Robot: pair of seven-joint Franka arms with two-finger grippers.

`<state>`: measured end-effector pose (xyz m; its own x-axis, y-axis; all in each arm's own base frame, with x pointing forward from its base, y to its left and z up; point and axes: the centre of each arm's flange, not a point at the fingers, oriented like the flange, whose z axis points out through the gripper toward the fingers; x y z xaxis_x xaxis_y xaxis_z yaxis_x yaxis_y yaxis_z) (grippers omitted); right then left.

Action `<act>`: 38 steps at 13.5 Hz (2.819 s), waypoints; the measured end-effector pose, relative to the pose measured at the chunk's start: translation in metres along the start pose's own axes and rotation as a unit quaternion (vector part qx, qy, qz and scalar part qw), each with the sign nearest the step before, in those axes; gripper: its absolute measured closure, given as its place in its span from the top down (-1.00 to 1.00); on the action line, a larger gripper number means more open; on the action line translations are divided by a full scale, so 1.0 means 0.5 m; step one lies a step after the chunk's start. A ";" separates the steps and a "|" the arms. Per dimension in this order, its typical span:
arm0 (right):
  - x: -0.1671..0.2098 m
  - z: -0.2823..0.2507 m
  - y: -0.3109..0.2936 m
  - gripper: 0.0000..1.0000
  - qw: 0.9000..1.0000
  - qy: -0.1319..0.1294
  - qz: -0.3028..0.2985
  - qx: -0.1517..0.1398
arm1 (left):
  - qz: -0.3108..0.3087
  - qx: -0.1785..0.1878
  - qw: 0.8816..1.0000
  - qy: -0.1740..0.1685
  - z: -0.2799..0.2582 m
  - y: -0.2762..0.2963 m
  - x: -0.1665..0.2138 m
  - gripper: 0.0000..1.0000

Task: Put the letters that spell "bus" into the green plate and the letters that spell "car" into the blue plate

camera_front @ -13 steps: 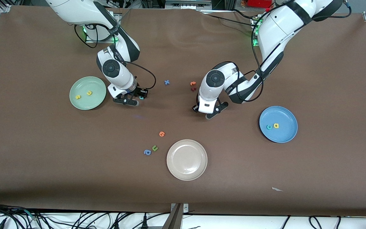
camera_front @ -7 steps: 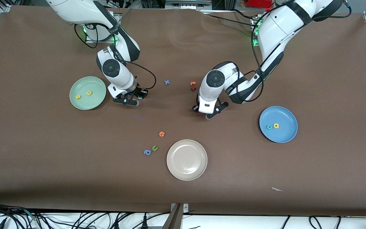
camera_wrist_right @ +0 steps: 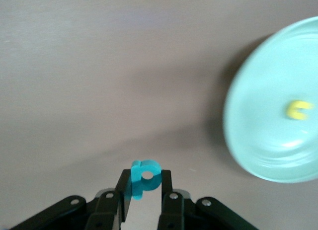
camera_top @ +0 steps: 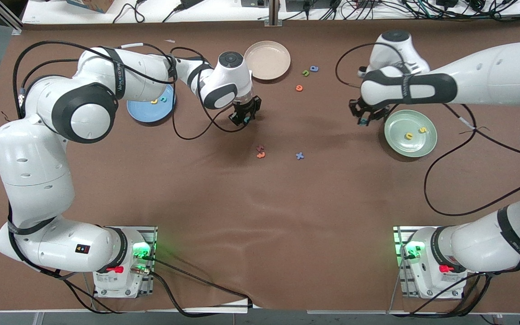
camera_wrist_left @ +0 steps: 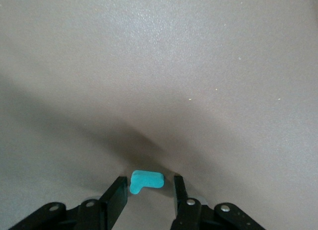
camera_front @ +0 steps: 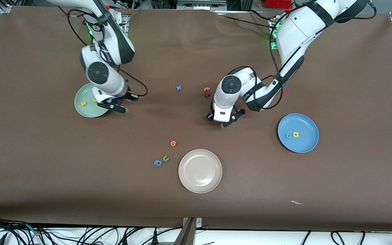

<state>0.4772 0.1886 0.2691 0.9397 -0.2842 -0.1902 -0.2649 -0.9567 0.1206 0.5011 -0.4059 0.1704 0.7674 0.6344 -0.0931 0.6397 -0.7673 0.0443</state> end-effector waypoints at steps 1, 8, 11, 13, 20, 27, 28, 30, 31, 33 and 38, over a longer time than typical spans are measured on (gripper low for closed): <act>0.011 -0.012 0.044 -0.44 1.000 -0.014 -0.002 -0.011 | -0.005 0.000 1.000 0.000 0.000 0.000 0.002 -0.05; 0.067 0.082 0.289 -0.44 0.998 -0.061 -0.031 -0.012 | -0.011 -0.001 1.000 0.003 0.000 -0.001 0.010 -0.05; 0.045 0.147 0.285 -0.44 0.998 -0.056 -0.036 -0.012 | -0.013 -0.001 1.000 0.003 -0.001 0.000 0.010 -0.05; 0.045 0.165 0.284 -0.37 0.998 -0.056 -0.037 -0.014 | -0.015 -0.002 1.000 0.004 -0.002 0.001 0.014 -0.18; 0.067 0.007 0.280 0.79 0.999 -0.024 -0.036 0.005 | -0.016 -0.004 1.000 0.007 -0.007 0.002 0.020 -0.41; 0.100 -0.424 0.293 0.97 0.998 0.042 -0.032 0.036 | 0.008 0.070 0.997 0.029 -0.056 -0.001 0.145 -0.41; 0.108 -0.471 0.292 0.98 0.997 0.059 -0.031 0.041 | 0.023 0.086 0.996 0.028 -0.084 -0.002 0.191 -0.41; 0.122 -0.541 0.290 0.98 0.995 0.083 -0.030 0.048 | 0.067 0.124 0.990 0.013 -0.145 -0.026 0.296 -0.41; 0.128 -0.564 0.288 0.98 0.995 0.084 -0.030 0.047 | 0.094 0.141 0.986 0.002 -0.167 -0.051 0.352 -0.41; 0.148 -0.598 0.278 0.98 0.996 0.077 -0.030 0.041 | 0.151 0.159 0.975 -0.025 -0.191 -0.115 0.457 -0.41; 0.208 -0.596 0.261 0.98 0.996 0.070 -0.041 0.031 | 0.274 0.170 0.943 -0.082 -0.189 -0.263 0.627 -0.28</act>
<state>0.6046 0.0528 0.5555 0.9784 -0.1982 -0.0580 -0.1956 -0.9795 0.0485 0.6616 -0.0972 0.2293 0.9439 0.1322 -0.3028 0.0767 -0.9791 -0.1883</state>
